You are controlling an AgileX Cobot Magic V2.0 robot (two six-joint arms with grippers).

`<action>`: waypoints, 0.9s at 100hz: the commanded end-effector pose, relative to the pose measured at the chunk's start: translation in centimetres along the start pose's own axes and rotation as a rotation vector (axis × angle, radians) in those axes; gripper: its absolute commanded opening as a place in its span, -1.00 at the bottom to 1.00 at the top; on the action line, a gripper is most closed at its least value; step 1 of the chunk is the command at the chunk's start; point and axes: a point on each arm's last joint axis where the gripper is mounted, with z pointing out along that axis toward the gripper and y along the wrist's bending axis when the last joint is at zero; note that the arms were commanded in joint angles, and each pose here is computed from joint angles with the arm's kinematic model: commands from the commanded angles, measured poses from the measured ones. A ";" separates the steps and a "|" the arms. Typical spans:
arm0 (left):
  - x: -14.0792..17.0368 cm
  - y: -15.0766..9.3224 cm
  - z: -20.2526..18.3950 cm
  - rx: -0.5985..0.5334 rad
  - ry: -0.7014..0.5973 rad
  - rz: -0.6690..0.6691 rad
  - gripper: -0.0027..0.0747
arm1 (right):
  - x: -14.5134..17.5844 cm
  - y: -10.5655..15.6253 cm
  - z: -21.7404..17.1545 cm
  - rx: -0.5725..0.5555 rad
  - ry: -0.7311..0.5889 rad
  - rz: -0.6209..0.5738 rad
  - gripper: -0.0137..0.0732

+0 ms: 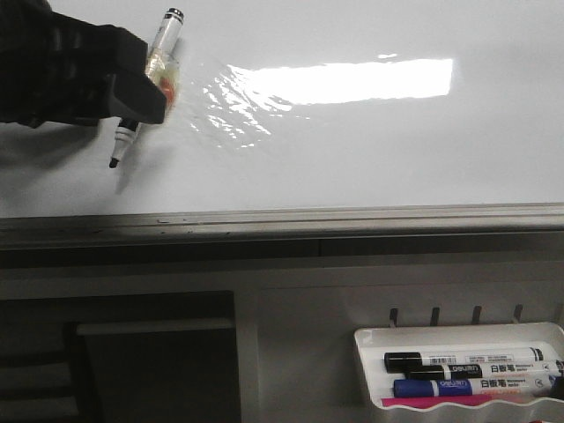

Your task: Write number 7 on whiteboard

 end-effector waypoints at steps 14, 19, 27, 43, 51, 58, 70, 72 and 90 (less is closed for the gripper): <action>-2.1 -0.4 0.6 -0.004 -0.107 0.048 0.21 | -1.6 0.1 -0.4 0.007 -0.095 0.002 0.32; -2.1 -0.5 0.7 -0.003 -0.106 0.054 0.19 | -1.6 0.1 -0.4 0.007 -0.095 0.002 0.32; -2.1 -0.5 0.7 -0.001 -0.109 0.080 0.02 | -1.6 0.1 -0.4 0.007 -0.095 0.002 0.32; -2.1 -0.5 0.7 0.003 -0.106 0.103 -0.74 | -1.6 0.1 -0.4 0.007 -0.095 0.002 0.32; -2.1 -0.6 0.7 0.006 -0.105 0.129 -0.98 | -1.6 0.1 -0.4 0.008 -0.095 -0.013 0.32; -2.2 -0.6 0.5 0.008 -0.111 0.136 -0.98 | -1.6 0.2 -0.4 0.006 -0.094 -0.023 0.32; -2.4 -0.9 -0.4 0.026 -0.106 0.147 -0.98 | -1.5 0.4 -0.3 -0.012 -0.064 -0.021 0.32; -2.5 -1.0 -0.6 0.034 -0.104 0.156 -0.98 | -1.5 0.4 -0.2 -0.019 -0.050 -0.019 0.32; -2.1 -3.5 -3.2 0.144 -0.051 0.357 -0.98 | -2.0 2.0 0.4 -0.185 0.049 -0.074 0.32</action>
